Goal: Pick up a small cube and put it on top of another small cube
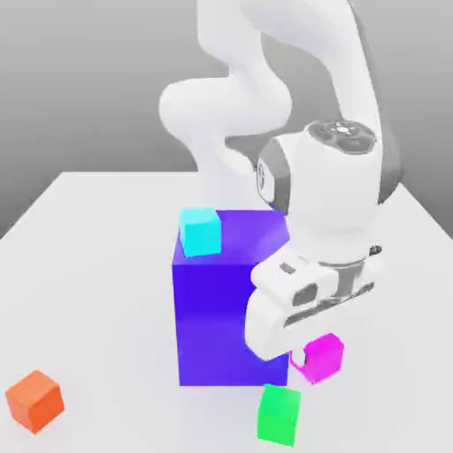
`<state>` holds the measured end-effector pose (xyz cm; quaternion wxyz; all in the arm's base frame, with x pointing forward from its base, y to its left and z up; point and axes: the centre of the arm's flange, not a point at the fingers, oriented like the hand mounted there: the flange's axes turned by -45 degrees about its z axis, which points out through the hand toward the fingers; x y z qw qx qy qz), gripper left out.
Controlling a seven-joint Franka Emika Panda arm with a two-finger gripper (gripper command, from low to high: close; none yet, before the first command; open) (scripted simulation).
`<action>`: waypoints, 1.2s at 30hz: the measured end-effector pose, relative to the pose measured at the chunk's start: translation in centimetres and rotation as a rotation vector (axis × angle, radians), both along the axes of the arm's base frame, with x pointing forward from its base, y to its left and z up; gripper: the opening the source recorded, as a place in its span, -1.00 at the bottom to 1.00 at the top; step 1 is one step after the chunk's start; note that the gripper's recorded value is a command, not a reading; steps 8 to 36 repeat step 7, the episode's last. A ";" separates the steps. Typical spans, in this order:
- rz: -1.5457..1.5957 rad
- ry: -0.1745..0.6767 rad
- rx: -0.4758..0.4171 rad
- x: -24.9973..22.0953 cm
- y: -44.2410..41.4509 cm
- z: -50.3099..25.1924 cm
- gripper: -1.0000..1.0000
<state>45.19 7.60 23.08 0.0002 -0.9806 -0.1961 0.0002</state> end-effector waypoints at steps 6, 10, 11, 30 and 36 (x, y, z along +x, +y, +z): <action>-0.017 0.000 0.000 0.2 -0.3 -4.4 1.00; -0.017 0.000 0.000 0.2 -0.3 -4.4 1.00; -0.017 0.000 0.000 0.2 -0.3 -4.4 1.00; -0.017 0.000 0.000 0.2 -0.3 -4.4 1.00; -0.017 0.000 0.000 0.2 -0.3 -4.4 1.00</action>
